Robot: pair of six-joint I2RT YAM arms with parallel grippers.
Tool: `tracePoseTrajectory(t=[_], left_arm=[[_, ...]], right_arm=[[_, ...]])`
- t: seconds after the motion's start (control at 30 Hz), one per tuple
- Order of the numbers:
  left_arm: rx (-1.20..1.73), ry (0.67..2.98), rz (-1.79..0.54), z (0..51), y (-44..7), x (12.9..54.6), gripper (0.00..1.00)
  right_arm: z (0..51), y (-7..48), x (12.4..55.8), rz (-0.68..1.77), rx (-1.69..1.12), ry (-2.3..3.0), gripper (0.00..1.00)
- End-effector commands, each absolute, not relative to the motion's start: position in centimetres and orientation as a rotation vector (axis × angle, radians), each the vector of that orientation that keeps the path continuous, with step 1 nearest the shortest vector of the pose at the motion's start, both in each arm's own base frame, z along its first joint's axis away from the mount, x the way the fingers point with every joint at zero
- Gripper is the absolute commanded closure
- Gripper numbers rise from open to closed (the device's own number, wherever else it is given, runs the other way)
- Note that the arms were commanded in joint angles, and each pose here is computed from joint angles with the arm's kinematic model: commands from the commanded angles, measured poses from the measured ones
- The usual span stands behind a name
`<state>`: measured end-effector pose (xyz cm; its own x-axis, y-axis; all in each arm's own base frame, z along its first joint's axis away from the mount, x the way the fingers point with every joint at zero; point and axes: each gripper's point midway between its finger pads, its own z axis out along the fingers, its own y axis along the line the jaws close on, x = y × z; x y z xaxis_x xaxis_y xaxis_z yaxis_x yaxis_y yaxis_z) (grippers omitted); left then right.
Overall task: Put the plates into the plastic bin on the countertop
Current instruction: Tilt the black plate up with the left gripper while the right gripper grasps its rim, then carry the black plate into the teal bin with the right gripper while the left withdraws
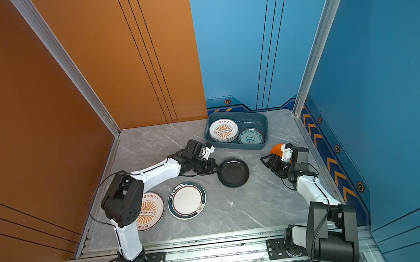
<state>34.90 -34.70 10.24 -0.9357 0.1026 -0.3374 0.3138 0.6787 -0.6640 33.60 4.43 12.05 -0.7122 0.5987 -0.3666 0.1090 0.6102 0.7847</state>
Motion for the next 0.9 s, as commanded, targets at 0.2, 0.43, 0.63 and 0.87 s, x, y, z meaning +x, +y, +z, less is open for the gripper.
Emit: tracePoseTrajectory(t=[0.2, 0.43, 0.63, 0.87], left_arm=[[0.337, 2.560, -1.183, 13.1, -32.0, 34.6, 1.00], [0.325, 2.494, -1.213, 14.7, -31.6, 34.9, 1.00], [0.303, 2.457, -1.242, 15.8, -30.9, 35.2, 1.00], [0.296, 2.436, -1.250, 16.4, -30.3, 35.3, 1.00]], right_arm=[[15.5, 12.1, 33.3, 1.231, 0.180, 2.157, 0.25], [16.2, 15.2, 33.3, 1.258, 0.077, 2.189, 0.27], [16.0, 17.3, 33.5, 1.285, 0.032, 2.219, 0.31], [15.9, 19.7, 33.8, 1.318, -0.010, 2.234, 0.45]])
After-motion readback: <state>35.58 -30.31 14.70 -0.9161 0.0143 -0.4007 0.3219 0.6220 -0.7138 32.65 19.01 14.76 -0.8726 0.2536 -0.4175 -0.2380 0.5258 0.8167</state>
